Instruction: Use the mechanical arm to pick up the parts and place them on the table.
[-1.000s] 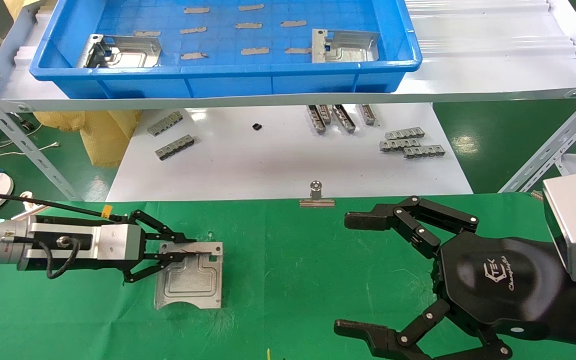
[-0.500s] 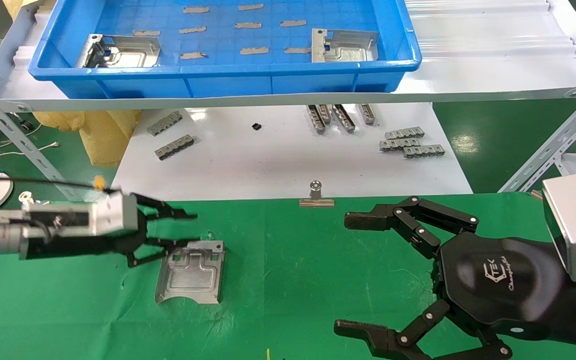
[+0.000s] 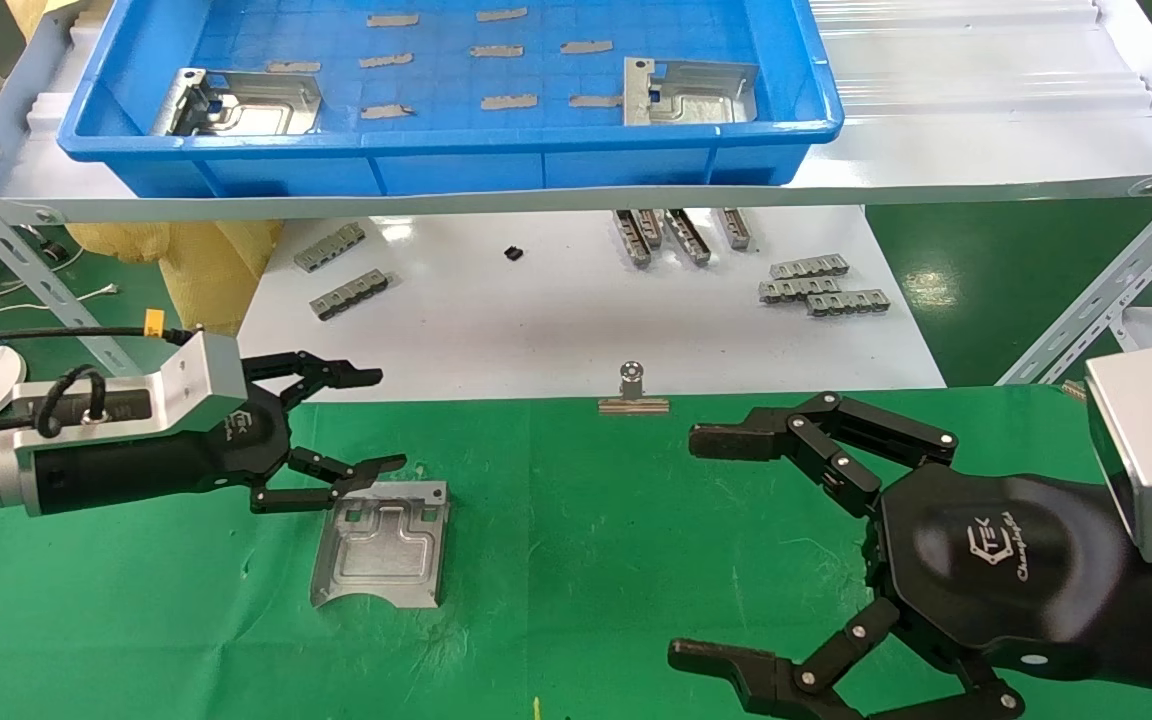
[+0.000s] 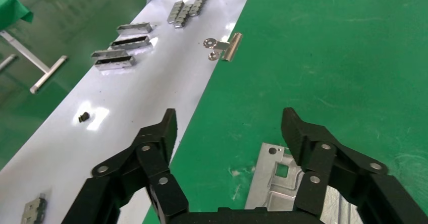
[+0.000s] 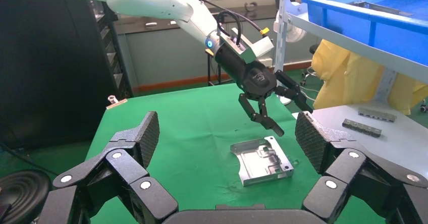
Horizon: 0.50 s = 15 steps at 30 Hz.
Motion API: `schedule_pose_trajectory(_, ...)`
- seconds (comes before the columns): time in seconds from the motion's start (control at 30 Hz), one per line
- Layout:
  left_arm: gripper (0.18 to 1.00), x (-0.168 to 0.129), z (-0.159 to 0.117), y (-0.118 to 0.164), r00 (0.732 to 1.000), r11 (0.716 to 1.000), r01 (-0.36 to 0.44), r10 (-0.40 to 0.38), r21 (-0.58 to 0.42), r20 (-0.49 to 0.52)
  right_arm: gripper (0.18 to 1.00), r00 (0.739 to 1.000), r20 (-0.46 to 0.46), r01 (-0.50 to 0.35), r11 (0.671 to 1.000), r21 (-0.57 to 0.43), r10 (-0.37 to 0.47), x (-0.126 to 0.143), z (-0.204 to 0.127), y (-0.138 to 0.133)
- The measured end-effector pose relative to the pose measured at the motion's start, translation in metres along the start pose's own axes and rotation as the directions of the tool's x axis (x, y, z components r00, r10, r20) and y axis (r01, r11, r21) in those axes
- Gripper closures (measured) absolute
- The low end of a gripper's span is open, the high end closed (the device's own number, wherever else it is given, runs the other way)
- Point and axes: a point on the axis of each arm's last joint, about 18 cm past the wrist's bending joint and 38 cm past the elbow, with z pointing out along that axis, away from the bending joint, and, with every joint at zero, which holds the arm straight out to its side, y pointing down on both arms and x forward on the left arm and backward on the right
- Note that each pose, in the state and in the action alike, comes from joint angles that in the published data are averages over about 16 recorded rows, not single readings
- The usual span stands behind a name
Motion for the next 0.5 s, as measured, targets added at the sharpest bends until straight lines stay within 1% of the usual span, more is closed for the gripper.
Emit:
schedule_pose_trajectory(0.1, 0.452, 0.0, 0.0, -0.001, 1.0, 1.0, 0.0, 0.0, 0.007, 0.0, 0.179, 1.0, 0.0, 0.0, 1.0, 0.0, 0.0, 0.0, 0.0, 0.0)
schedule_pose_trajectory(0.3, 0.334, 0.001, -0.001, -0.004, 1.0, 0.999, 0.011, -0.011, 0.035, 0.001, 0.179, 1.0, 0.0, 0.0, 1.0, 0.0, 0.0, 0.0, 0.0, 0.0)
schedule_pose_trajectory(0.5, 0.254, 0.004, -0.005, -0.011, 0.999, 0.996, 0.036, -0.036, 0.083, 0.001, 0.179, 1.0, 0.0, 0.0, 1.0, 0.0, 0.0, 0.0, 0.0, 0.0)
